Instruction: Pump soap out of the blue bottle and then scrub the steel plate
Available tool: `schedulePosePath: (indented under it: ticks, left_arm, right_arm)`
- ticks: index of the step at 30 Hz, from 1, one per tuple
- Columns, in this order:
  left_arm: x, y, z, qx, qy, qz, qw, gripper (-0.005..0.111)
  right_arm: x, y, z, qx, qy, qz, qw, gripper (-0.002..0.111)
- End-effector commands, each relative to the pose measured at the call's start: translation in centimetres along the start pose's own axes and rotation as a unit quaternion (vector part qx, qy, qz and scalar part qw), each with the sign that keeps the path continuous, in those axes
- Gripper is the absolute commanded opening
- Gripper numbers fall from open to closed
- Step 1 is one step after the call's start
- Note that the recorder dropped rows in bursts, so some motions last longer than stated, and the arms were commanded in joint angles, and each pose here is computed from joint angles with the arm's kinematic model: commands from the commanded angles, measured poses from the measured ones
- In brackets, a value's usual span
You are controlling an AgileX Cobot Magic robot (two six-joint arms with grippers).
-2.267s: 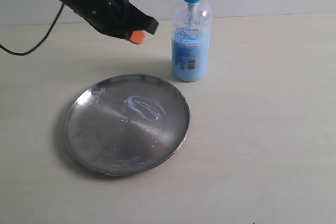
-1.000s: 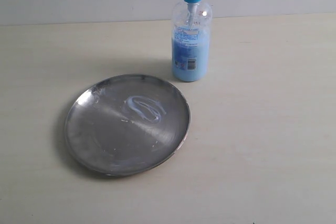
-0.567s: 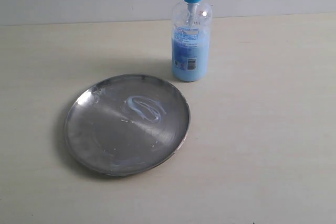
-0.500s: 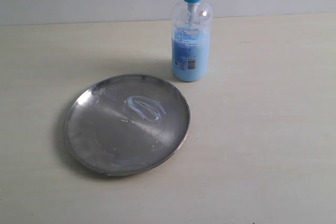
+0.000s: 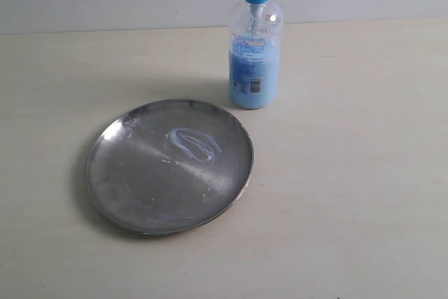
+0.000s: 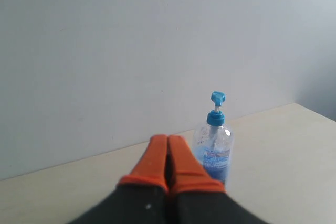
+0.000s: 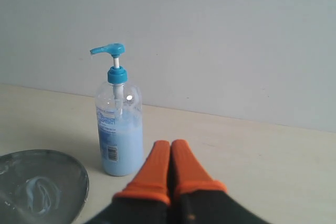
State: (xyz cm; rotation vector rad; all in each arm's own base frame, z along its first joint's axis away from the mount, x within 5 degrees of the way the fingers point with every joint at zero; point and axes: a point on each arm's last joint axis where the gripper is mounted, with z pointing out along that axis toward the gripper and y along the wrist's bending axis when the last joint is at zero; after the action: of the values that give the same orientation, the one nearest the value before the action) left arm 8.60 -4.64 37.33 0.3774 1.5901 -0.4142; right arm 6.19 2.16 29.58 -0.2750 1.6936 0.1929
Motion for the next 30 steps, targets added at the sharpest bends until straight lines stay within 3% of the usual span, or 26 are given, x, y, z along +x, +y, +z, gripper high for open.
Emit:
schedulePosePath:
  ticks: [1, 17, 30]
  left_arm:
    - [0.2, 0.0, 0.0, -0.002, -0.001, 0.001, 1.000, 0.000]
    - [0.6, 0.0, -0.3, -0.002, -0.001, 0.001, 1.000, 0.000]
    - [4.3, 0.0, -3.2, -0.009, -0.019, 0.016, 1.000, 0.000]
  right_arm:
    - [0.1, 0.0, -0.1, 0.001, -0.007, 0.001, 1.000, 0.000]
    - [0.1, 0.0, -0.1, 0.001, -0.007, 0.001, 1.000, 0.000]
    - [0.1, 0.0, -0.1, 0.001, -0.007, 0.001, 1.000, 0.000]
